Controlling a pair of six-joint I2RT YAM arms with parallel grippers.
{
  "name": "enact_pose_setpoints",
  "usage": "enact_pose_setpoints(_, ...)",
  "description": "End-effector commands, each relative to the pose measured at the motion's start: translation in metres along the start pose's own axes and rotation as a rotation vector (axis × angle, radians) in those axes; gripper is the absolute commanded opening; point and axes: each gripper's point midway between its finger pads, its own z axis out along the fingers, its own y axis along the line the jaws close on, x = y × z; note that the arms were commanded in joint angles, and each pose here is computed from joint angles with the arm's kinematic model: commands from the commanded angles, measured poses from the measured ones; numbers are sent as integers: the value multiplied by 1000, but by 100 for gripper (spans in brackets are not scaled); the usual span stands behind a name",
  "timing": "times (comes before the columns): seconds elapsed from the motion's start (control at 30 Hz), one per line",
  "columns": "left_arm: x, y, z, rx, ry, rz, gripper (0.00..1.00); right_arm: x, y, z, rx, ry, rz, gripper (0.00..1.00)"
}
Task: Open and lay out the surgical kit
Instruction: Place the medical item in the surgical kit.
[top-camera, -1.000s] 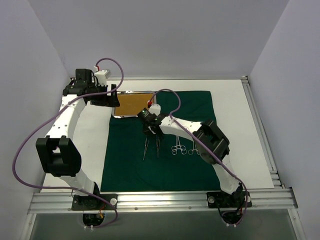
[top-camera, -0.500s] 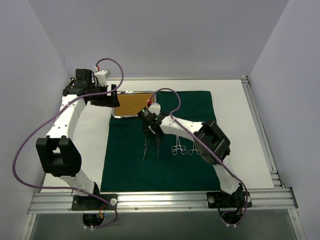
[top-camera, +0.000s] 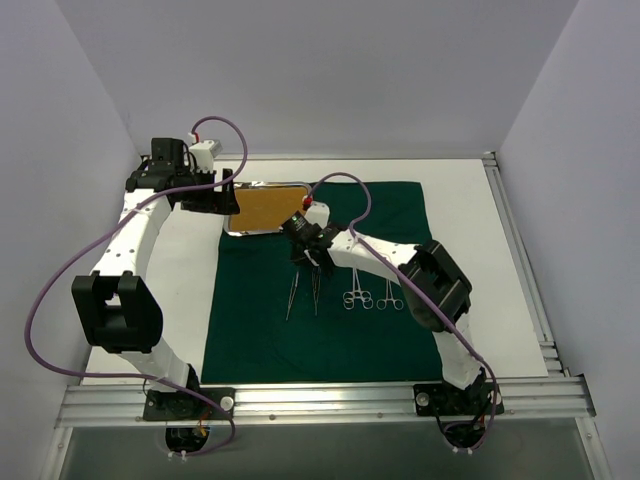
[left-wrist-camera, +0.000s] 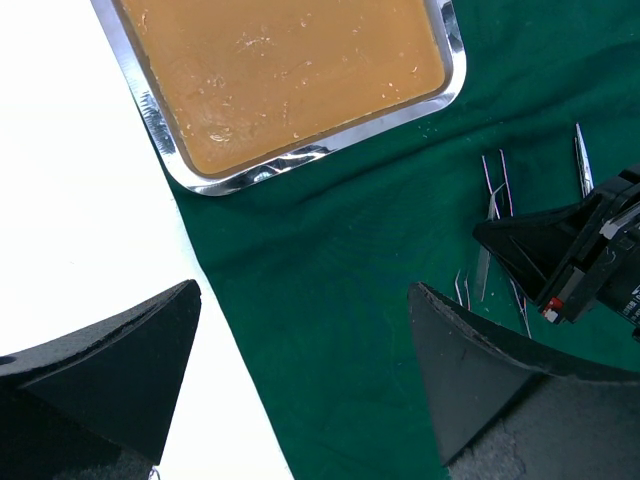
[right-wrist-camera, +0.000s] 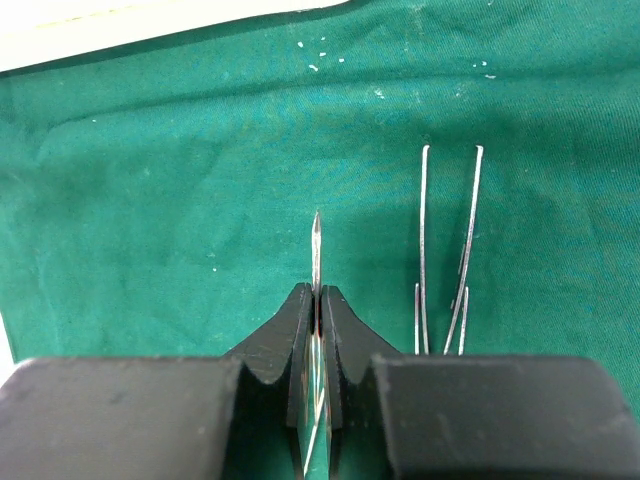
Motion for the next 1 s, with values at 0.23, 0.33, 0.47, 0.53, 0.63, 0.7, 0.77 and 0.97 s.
enact_pose_setpoints(0.23, -3, -3, -1, 18, -6, 0, 94, -8, 2, 3, 6, -18, 9, 0)
enact_pose_setpoints(0.33, -3, -4, -1, 20, -7, 1, 94, -7, 2, 6, 2, -13, 10, 0)
enact_pose_setpoints(0.47, -2, -4, -1, 20, -5, 1, 94, -4, 3, 9, 1, -3, 7, 0)
enact_pose_setpoints(0.53, -3, -4, -1, 21, -6, 0, 94, -4, 3, 10, -1, -2, 9, 0)
enact_pose_setpoints(0.63, -2, -4, -1, 22, -4, -1, 94, -4, 3, 11, -5, 1, 10, 0)
enact_pose_setpoints(0.7, -2, -4, 0, 21, -3, -4, 94, -4, 4, 13, -4, 0, 10, 0)
enact_pose_setpoints(0.77, -3, -4, 0, 21, -4, -2, 94, -2, 3, 15, -2, 5, 10, 0)
enact_pose_setpoints(0.97, -3, -3, 0, 19, -4, -1, 94, 0, 3, 21, 0, 12, 4, 0)
